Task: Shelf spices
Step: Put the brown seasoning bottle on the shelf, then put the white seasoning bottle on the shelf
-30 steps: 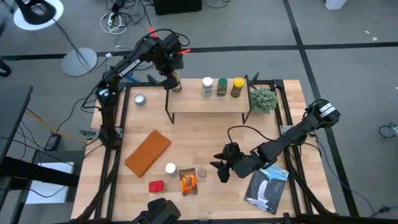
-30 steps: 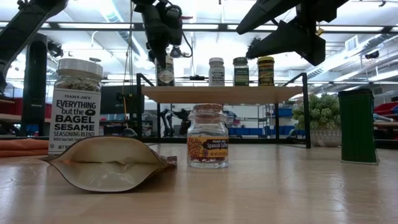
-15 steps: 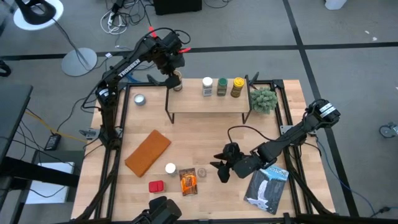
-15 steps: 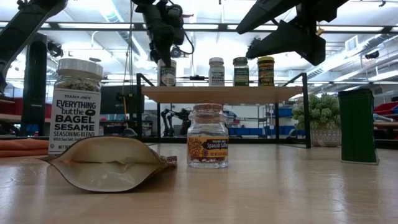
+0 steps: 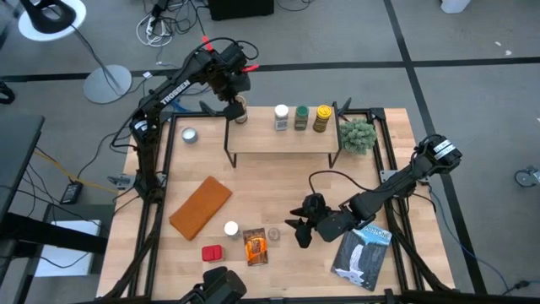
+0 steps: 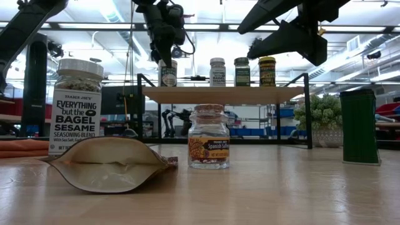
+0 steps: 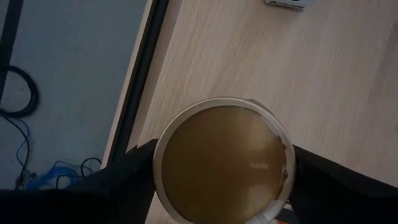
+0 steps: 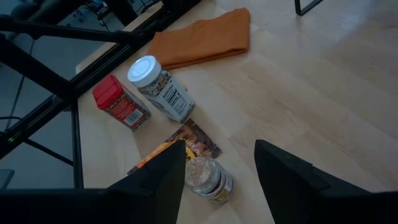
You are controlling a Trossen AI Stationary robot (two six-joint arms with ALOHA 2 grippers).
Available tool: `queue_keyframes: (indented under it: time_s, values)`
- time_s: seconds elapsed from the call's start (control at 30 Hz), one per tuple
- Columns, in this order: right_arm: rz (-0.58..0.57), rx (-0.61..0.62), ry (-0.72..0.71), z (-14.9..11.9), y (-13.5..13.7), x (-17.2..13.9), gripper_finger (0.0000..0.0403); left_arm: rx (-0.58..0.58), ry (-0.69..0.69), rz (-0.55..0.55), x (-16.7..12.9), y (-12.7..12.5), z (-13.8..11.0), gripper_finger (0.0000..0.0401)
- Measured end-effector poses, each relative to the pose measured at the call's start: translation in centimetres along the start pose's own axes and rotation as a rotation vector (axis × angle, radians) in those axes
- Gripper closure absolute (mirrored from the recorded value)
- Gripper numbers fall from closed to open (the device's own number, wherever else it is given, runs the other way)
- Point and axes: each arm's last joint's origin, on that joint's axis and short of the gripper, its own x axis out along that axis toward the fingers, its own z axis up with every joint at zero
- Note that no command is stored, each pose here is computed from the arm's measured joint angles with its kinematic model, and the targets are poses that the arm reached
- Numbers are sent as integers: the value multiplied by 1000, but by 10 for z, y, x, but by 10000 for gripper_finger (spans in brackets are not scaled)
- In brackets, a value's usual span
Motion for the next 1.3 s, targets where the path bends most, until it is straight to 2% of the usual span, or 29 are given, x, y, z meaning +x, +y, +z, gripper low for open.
queue_keyframes:
  time_s: [0.27, 0.57, 0.7, 0.83, 1.07, 1.3]
  values:
    - [0, 0, 0, 0, 0, 0, 211, 32, 0, 0, 0, 0, 0, 83]
    - [0, 0, 0, 0, 0, 0, 211, 52, -2, 1, 0, 0, 0, 6]
    - [0, 0, 0, 0, 0, 0, 211, 73, 1, 9, 0, 0, 0, 19]
    - [0, 0, 0, 0, 0, 0, 211, 84, 23, 83, -2, 2, 0, 29]
    - [0, 0, 0, 0, 0, 0, 211, 85, -47, 144, -24, 2, 6, 29]
    - [0, 1, 0, 0, 0, 0, 211, 49, -89, 159, -43, -1, 6, 29]
